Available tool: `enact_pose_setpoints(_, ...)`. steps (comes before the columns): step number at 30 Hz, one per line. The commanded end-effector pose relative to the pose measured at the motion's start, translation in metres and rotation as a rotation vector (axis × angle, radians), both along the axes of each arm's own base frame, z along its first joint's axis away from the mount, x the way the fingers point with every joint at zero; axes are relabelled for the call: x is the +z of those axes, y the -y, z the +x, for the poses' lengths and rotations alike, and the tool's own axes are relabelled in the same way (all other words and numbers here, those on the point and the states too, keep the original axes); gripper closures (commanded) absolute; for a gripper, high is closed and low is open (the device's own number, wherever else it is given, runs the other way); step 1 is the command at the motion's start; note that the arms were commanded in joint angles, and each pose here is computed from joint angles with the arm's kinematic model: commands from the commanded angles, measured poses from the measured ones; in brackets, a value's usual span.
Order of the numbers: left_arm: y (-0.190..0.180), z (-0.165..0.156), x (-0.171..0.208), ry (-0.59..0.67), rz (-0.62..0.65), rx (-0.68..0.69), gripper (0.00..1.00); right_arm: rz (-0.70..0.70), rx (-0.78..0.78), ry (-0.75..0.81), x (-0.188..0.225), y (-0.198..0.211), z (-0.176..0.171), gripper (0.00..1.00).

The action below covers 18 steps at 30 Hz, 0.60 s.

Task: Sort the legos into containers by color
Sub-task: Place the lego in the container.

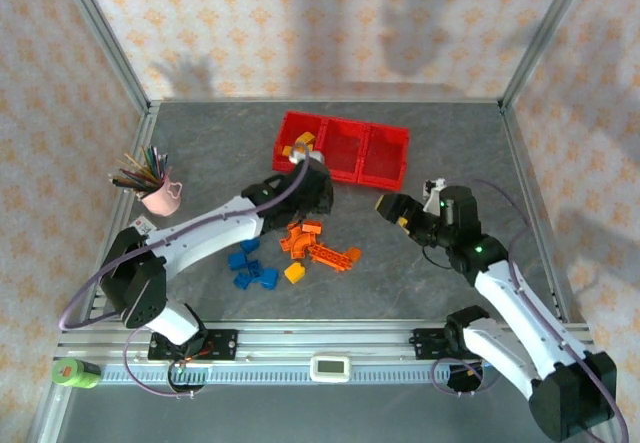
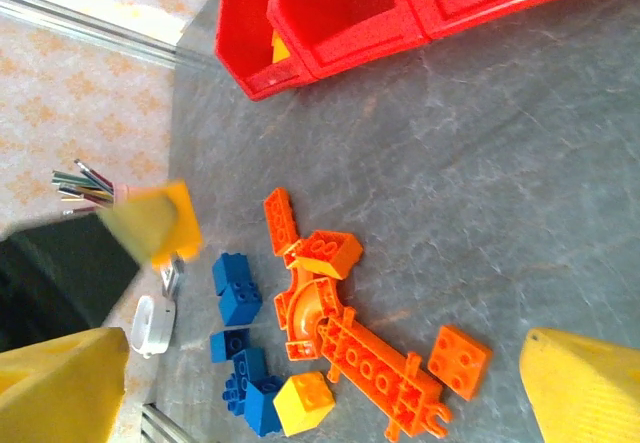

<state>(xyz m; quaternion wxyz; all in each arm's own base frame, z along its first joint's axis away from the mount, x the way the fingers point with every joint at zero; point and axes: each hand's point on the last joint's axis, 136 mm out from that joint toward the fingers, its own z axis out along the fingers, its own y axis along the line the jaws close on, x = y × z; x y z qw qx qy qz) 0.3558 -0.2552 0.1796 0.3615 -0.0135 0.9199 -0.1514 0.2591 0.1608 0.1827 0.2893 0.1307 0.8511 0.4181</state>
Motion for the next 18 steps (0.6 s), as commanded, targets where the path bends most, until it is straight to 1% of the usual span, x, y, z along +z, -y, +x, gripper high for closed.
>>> enact_pose_setpoints(1, -0.025, 0.046, 0.011, 0.055, 0.036, 0.074, 0.72, 0.071, 0.054, 0.130, 0.038, -0.020, 0.020, 0.00)
enact_pose_setpoints(4, -0.043, 0.084, 0.003, 0.045, 0.066, 0.142, 0.72, 0.061, 0.049, 0.137, 0.038, -0.026, 0.034, 0.00)
enact_pose_setpoints(7, -0.053, 0.119, -0.007, 0.040, 0.073, 0.182, 0.72, 0.036, 0.044, 0.139, 0.035, -0.028, 0.047, 0.00)
enact_pose_setpoints(9, -0.056, 0.140, -0.012, 0.047, 0.080, 0.196, 0.72, 0.019, 0.038, 0.131, 0.030, -0.029, 0.054, 0.00)
enact_pose_setpoints(10, -0.059, 0.151, -0.023, 0.039, 0.096, 0.212, 0.72, 0.016, 0.041, 0.131, 0.029, -0.030, 0.057, 0.00)
enact_pose_setpoints(14, -0.069, 0.190, -0.032, 0.038, 0.117, 0.257, 0.72, -0.009, 0.026, 0.130, 0.024, -0.029, 0.066, 0.00)
enact_pose_setpoints(15, -0.071, 0.199, -0.034, 0.037, 0.113, 0.264, 0.70, -0.008, 0.023, 0.132, 0.024, -0.029, 0.068, 0.00)
enact_pose_setpoints(18, -0.074, 0.217, -0.036, 0.045, 0.135, 0.277, 0.60, -0.014, 0.021, 0.139, 0.025, -0.030, 0.071, 0.00)
